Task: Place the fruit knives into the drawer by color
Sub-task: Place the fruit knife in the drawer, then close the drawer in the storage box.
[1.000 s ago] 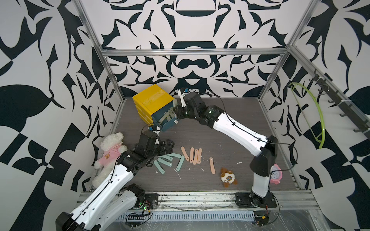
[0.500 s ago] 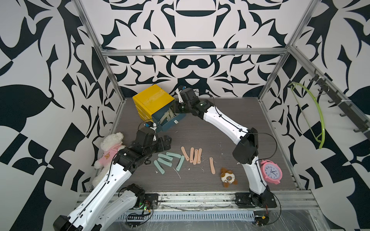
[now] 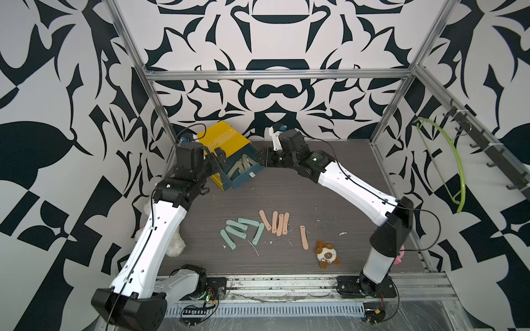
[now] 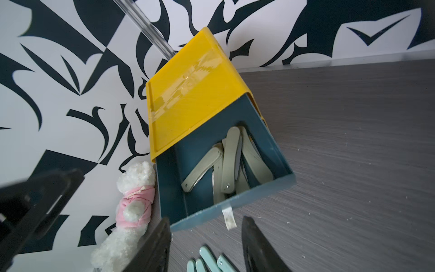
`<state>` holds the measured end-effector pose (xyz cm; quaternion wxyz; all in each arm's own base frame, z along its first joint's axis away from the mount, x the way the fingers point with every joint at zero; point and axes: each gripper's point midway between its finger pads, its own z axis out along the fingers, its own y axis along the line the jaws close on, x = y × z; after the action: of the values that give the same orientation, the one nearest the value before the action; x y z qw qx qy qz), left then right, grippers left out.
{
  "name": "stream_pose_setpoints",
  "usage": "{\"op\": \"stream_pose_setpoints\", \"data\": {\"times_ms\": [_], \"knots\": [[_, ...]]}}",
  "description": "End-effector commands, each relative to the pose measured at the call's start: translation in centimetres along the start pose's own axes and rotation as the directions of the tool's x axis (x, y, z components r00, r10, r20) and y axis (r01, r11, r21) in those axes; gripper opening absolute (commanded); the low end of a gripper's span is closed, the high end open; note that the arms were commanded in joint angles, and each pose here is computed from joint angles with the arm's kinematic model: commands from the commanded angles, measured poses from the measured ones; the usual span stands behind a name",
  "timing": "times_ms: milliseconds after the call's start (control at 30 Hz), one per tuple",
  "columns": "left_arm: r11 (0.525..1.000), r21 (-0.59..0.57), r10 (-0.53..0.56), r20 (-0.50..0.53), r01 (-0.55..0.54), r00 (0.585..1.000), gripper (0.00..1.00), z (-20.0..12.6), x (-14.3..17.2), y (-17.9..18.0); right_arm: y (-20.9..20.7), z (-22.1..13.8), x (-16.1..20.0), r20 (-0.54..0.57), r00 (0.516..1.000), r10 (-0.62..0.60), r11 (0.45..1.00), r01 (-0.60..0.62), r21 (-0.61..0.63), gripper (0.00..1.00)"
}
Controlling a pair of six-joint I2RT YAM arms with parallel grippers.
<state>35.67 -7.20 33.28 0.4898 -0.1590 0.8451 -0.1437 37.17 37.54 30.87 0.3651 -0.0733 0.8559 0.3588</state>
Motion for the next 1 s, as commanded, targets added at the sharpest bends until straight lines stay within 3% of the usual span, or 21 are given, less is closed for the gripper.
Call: {"op": "stream_pose_setpoints", "data": {"times_ms": [0, 133, 300, 967], "knots": [[0.994, -0.103, 0.04, 0.051, -0.034, 0.998, 0.99, 2.0, -2.3, 1.0, 0.5, -0.7, 0.7, 0.039, 0.996, 0.076, 0.996, -0.074, -0.052, 0.51], [0.982, -0.19, 0.019, -0.018, -0.023, 1.0, 0.99, 6.2, -1.7, 3.0, -1.2, 0.1, 3.0, 0.019, 0.989, 0.149, 0.988, -0.149, -0.037, 0.51], [0.968, -0.252, -0.024, -0.088, 0.001, 0.996, 0.99, 9.1, -0.4, 5.3, -2.2, 2.4, 4.2, 0.008, 0.978, 0.207, 0.978, -0.207, -0.016, 0.51], [0.975, -0.221, -0.076, -0.215, 0.027, 0.974, 0.99, 11.1, 4.1, 6.2, -2.5, 12.4, 0.8, 0.056, 0.928, 0.369, 0.928, -0.363, -0.087, 0.51]]}}
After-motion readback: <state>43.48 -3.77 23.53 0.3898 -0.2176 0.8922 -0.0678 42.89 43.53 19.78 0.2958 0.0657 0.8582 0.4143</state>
